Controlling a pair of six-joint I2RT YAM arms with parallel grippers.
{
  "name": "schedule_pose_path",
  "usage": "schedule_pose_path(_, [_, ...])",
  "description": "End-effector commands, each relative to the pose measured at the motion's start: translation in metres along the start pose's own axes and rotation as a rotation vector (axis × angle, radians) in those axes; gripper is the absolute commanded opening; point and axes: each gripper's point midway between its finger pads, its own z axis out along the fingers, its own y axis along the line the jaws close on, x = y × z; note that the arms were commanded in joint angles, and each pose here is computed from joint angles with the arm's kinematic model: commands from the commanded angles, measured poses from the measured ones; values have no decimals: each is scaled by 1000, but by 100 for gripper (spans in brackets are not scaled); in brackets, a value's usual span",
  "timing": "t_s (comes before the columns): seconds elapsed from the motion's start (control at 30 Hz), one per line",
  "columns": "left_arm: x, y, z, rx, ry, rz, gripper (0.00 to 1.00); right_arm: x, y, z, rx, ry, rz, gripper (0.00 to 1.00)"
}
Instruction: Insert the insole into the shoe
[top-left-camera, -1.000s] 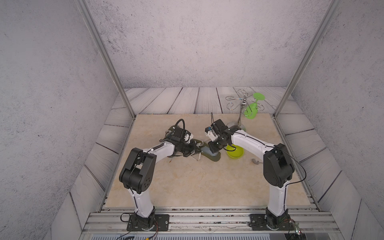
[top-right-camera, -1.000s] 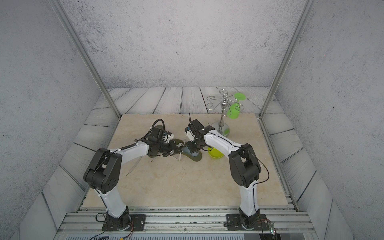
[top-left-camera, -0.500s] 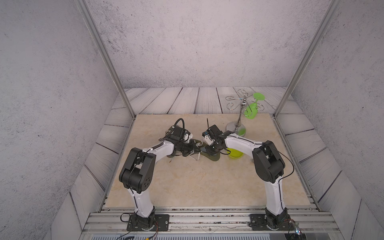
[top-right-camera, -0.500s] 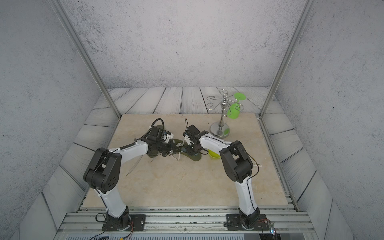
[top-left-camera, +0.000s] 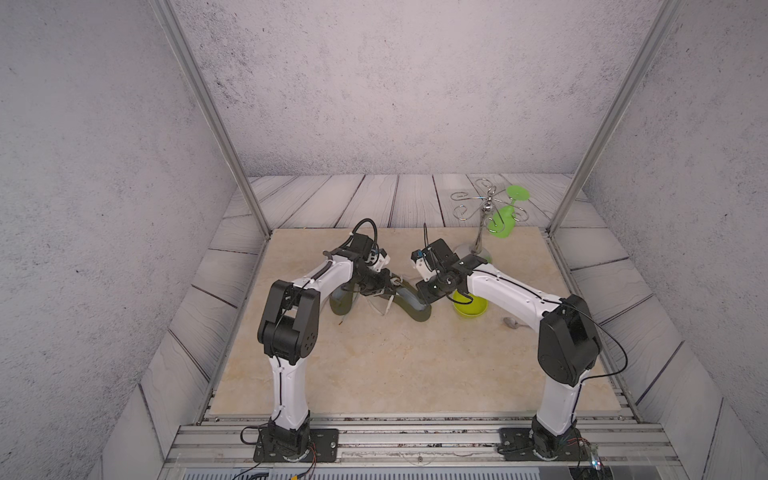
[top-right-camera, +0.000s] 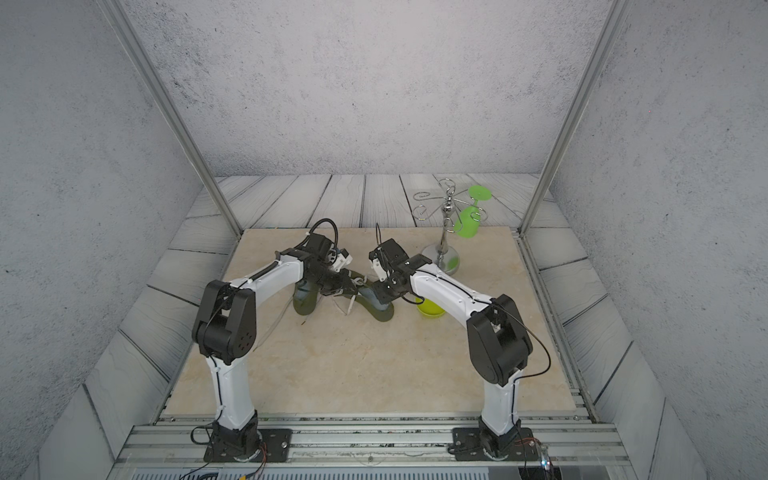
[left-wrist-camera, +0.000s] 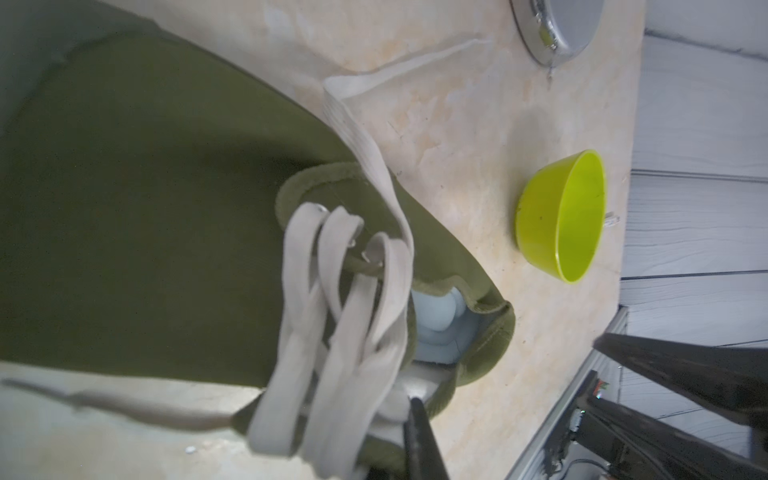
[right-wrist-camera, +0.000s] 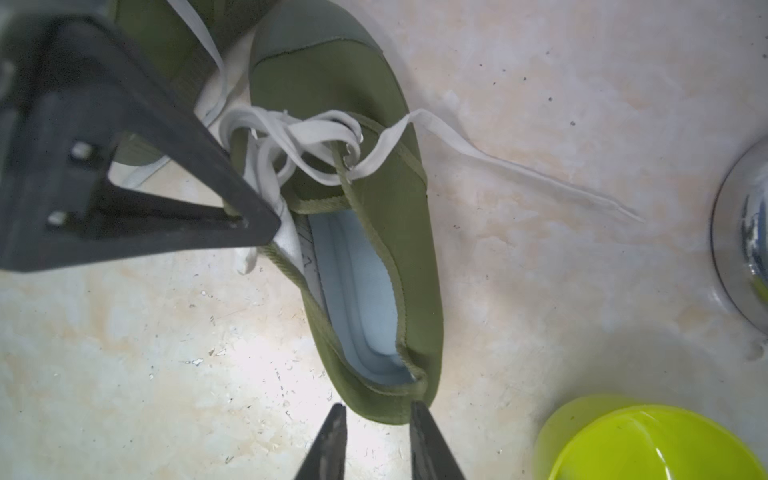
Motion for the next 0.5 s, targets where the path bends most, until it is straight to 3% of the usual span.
schedule_pose_path(0.0, [15,17,-7,-96,121,168,1,6,-4,-7,26,14,24,31])
schedule_pose_path(0.1, [7,17,-10,-110,120,229,3,8,-5,-1,33,32,46,36])
schedule_pose_path(0.27, [-7,7,-16,-89,74,234,8,21,-9,17,48,91,65,41])
schedule_pose_path(0.33, [-11,4,-20,-84,60,229,23,26,-10,21,53,104,71,42])
schedule_pose_path(0.47, [-20,2,-30,-88,16,224,26,32,-13,20,73,118,68,43])
